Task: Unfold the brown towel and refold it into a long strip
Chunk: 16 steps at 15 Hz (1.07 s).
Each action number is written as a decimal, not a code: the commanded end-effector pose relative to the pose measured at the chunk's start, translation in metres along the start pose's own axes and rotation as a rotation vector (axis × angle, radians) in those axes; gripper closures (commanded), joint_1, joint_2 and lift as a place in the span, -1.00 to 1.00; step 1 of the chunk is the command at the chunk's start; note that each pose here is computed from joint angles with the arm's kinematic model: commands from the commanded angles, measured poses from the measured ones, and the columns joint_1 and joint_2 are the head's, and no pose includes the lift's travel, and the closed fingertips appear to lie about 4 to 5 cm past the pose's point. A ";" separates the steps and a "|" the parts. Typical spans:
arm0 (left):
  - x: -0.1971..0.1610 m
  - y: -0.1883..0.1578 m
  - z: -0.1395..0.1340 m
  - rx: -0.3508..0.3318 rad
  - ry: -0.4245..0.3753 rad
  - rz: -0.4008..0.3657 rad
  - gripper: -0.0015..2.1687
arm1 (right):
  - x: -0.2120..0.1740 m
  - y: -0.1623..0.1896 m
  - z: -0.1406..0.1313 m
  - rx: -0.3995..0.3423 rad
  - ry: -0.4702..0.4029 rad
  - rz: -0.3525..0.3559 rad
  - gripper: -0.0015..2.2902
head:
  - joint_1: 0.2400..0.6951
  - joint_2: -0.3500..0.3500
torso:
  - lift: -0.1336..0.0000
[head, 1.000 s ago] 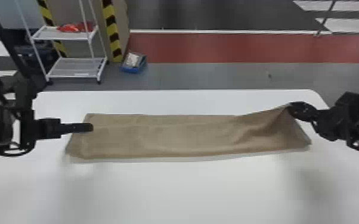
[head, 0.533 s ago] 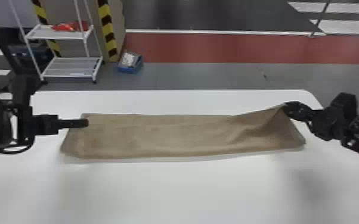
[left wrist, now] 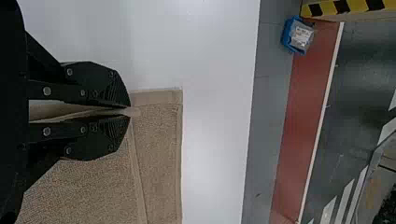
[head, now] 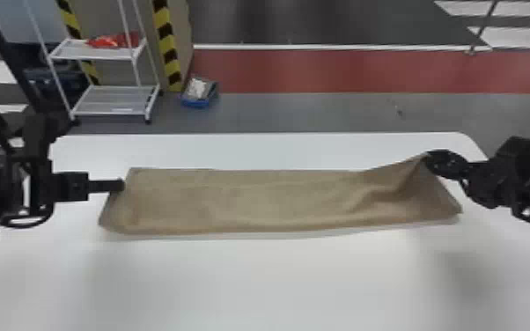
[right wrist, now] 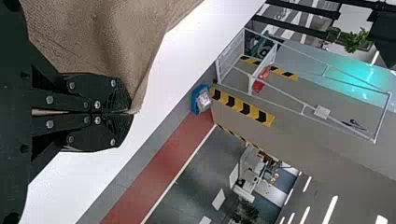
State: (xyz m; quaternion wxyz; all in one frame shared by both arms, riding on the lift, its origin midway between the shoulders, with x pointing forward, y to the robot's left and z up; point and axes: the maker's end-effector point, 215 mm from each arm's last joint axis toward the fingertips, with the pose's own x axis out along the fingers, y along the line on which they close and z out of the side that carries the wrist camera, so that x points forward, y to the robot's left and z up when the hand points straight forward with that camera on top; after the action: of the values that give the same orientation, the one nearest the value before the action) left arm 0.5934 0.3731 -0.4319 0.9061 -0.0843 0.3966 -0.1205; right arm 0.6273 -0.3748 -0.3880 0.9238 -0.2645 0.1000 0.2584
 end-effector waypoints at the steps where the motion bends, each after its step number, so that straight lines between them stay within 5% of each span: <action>1: -0.003 0.000 0.005 0.000 -0.012 0.000 0.28 | -0.001 -0.001 -0.002 0.005 0.001 -0.004 0.43 | 1.00 0.00 | -0.82; 11: -0.006 0.003 0.023 0.032 -0.081 0.011 0.28 | -0.011 -0.013 -0.035 0.053 0.084 -0.049 0.33 | 1.00 -0.06 | -0.82; 16: -0.036 0.012 0.029 -0.004 -0.144 -0.010 0.28 | -0.041 -0.035 -0.045 0.117 0.118 -0.065 0.33 | 1.00 -0.09 | -0.82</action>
State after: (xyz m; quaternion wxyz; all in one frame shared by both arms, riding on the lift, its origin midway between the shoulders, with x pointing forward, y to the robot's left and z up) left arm 0.5963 0.3909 -0.3957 0.9290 -0.0931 0.3374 -0.1205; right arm 0.6121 -0.4325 -0.3998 0.9360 -0.2311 0.1560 0.2146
